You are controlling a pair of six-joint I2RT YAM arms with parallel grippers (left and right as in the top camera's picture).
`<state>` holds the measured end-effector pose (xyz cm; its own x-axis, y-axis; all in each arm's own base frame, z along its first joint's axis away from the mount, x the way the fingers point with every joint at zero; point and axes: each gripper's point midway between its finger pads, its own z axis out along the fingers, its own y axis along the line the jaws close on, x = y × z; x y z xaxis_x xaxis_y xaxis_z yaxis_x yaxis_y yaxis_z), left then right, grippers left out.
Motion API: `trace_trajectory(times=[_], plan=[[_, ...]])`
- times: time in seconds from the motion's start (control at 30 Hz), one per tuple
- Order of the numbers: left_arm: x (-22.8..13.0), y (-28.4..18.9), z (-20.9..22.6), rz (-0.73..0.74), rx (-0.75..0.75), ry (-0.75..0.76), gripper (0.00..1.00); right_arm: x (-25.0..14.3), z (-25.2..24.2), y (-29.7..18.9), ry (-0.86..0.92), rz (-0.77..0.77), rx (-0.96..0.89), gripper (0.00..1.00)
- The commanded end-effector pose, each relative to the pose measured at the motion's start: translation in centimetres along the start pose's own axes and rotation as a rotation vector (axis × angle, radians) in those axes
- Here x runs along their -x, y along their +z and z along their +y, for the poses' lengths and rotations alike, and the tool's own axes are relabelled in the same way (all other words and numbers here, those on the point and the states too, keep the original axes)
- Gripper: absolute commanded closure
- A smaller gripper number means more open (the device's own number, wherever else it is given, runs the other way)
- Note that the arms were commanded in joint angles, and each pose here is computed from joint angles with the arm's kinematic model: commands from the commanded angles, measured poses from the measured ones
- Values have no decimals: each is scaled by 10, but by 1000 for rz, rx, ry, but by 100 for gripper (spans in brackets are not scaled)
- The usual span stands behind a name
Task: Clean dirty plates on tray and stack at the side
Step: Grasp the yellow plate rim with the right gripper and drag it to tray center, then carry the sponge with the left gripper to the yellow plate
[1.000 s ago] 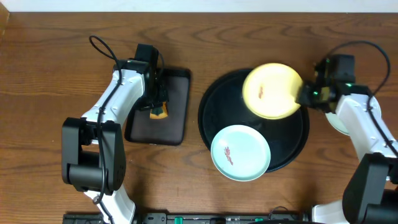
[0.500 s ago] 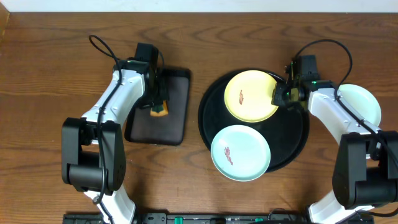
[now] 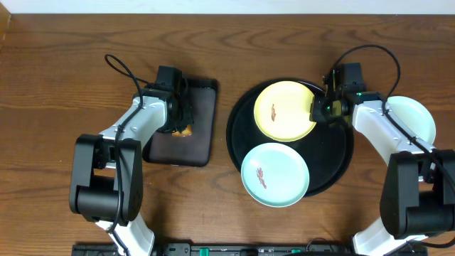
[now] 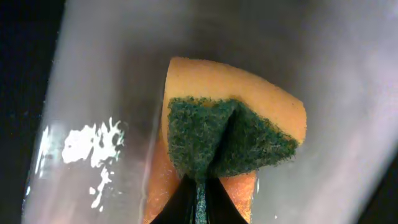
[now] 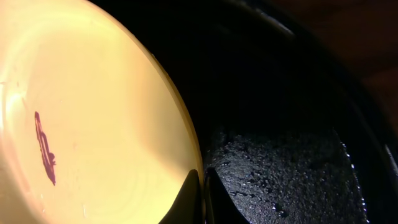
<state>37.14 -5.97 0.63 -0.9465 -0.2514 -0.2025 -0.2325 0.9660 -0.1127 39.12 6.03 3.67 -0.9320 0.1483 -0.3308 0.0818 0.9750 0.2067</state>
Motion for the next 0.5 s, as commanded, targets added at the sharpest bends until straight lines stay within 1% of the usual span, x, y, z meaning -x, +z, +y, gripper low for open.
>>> trace_trajectory(times=[0.0,0.1,0.2,0.27,0.33,0.47], plan=[[-16,-6,-3,92,-16,15,93,1,13,-2,-74,0,36,99],[-9,-20,-6,105,-10,15,92,0,13,-2,-80,1,35,99],[-10,-19,-7,106,-5,22,93,0,12,-1,-69,3,28,99],[-14,-13,-4,107,17,31,93,-2,6,0,-19,4,-3,99],[-22,-6,-3,127,28,38,93,-5,-4,1,67,8,-56,99],[-30,-2,-2,158,39,42,93,-10,-5,2,106,21,-62,99]])
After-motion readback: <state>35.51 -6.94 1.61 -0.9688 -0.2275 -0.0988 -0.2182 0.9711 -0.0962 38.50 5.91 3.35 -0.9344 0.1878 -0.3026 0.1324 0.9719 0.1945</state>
